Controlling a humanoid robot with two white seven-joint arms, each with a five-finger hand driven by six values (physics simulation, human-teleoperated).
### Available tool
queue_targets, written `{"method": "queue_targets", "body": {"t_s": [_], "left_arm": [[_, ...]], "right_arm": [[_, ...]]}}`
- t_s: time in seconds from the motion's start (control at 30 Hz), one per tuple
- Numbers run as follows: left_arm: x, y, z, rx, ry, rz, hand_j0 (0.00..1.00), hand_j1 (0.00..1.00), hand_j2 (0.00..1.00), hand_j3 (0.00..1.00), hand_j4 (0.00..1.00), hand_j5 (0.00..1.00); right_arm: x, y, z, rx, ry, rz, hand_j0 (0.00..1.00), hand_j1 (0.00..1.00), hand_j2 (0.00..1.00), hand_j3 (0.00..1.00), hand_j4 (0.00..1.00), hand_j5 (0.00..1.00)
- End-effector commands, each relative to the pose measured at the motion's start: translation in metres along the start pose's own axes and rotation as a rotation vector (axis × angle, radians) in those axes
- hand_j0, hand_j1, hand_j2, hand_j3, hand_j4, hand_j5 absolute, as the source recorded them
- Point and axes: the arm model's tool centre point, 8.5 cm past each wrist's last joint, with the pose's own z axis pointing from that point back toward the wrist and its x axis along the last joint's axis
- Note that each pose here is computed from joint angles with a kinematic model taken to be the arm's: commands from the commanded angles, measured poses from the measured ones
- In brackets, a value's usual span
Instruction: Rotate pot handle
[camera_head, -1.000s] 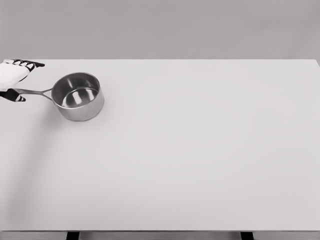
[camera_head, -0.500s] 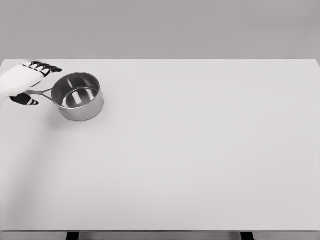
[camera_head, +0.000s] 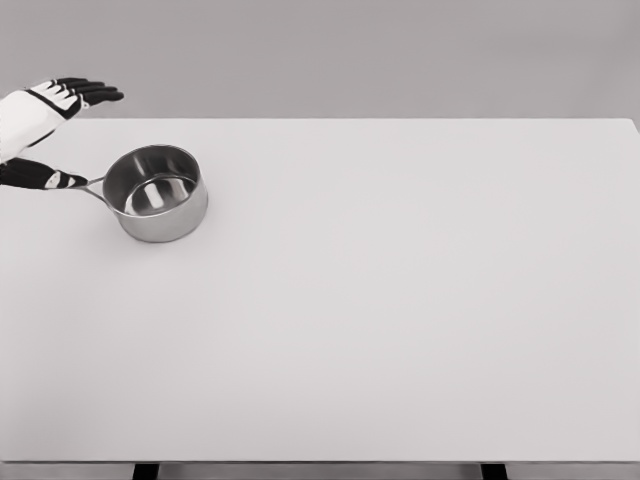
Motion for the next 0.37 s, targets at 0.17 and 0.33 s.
{"method": "queue_targets", "body": {"t_s": [0.17,0.33], "left_arm": [[0.008,-0.028,0.000,0.029,-0.031,0.151,1.00,1.00,1.00,1.00,1.00,1.00],[0.030,-0.035,-0.004,0.017,-0.091,0.155,1.00,1.00,1.00,1.00,1.00,1.00]], "right_arm": [[0.000,0.000,0.000,0.000,0.000,0.000,1.00,1.00,1.00,1.00,1.00,1.00],[0.000,0.000,0.000,0.000,0.000,0.000,1.00,1.00,1.00,1.00,1.00,1.00]]}}
